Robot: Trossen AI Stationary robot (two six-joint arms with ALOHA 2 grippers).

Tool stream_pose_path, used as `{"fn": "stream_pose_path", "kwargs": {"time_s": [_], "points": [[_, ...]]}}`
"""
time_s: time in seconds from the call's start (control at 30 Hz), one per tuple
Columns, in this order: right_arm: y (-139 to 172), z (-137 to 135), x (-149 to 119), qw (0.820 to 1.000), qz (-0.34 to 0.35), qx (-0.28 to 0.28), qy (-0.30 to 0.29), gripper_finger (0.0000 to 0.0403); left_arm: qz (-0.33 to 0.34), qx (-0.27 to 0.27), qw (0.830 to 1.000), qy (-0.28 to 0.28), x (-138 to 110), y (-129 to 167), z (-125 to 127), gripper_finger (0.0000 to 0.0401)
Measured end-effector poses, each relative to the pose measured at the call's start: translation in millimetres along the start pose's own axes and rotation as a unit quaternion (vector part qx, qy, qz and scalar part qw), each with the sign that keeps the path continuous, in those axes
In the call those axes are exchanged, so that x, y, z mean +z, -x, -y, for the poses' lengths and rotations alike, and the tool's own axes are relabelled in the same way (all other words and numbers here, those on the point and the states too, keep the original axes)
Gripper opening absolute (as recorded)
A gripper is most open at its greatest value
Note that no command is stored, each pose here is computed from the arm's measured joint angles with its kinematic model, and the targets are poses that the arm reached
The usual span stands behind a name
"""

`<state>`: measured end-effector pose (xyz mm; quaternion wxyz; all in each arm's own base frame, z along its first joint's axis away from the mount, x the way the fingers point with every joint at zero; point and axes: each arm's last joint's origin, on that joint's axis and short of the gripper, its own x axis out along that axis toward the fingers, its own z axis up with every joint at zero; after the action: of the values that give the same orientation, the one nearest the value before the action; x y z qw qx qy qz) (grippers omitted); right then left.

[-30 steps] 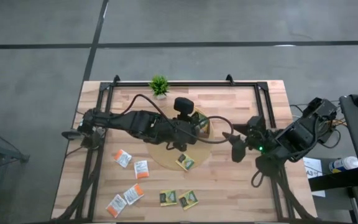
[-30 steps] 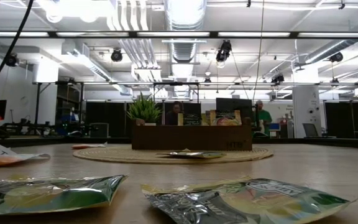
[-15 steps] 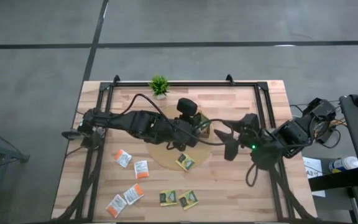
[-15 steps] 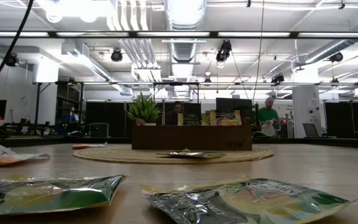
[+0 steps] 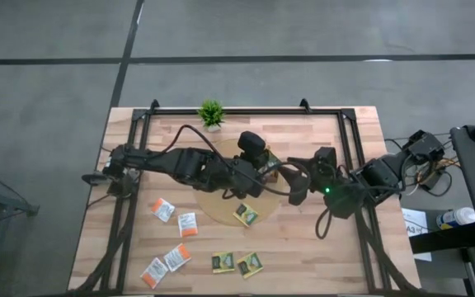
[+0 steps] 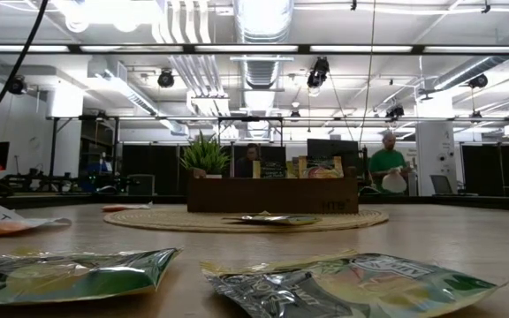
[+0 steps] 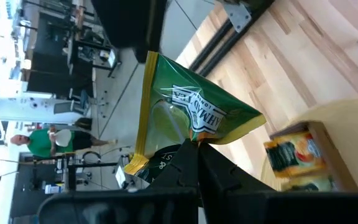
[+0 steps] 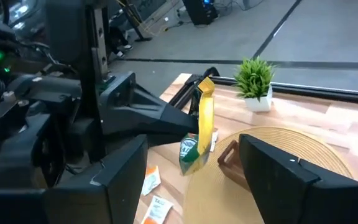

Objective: Pick & Place Tea
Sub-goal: Put the yellow tea bag into the middle section of the wooden organizer

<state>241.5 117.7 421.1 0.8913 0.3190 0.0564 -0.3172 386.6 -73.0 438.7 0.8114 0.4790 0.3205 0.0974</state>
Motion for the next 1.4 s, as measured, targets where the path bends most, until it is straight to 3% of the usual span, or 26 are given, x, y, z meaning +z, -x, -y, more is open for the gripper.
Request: {"fn": "stream_pose_path", "kwargs": {"time_s": [0.4,0.77,0.93,1.13,1.4], "points": [[-9.9,2.4,3.3,1.0,-0.014,-0.004,-0.012,0.0238,0.016,0.016,1.0,-0.002,4.1,-2.8,-1.4,0.0],[-14.6,3.8,4.7,0.999,-0.029,-0.003,-0.013,0.0205,0.023,0.021,1.0,0.004,5.4,-2.7,-2.7,0.0],[-16.7,4.5,5.9,0.999,-0.029,-0.006,-0.013,0.0151,0.024,0.02,1.0,0.005,5.5,-2.7,-2.6,0.0],[-16.8,4.8,5.8,1.0,-0.03,-0.006,-0.008,0.003,0.022,0.021,1.0,0.008,5.2,-2.7,-2.6,0.0],[-16.8,4.6,5.4,0.999,-0.037,-0.003,0.004,0.0015,0.019,0.022,1.0,0.013,5.0,-2.6,-2.4,0.0]]}}
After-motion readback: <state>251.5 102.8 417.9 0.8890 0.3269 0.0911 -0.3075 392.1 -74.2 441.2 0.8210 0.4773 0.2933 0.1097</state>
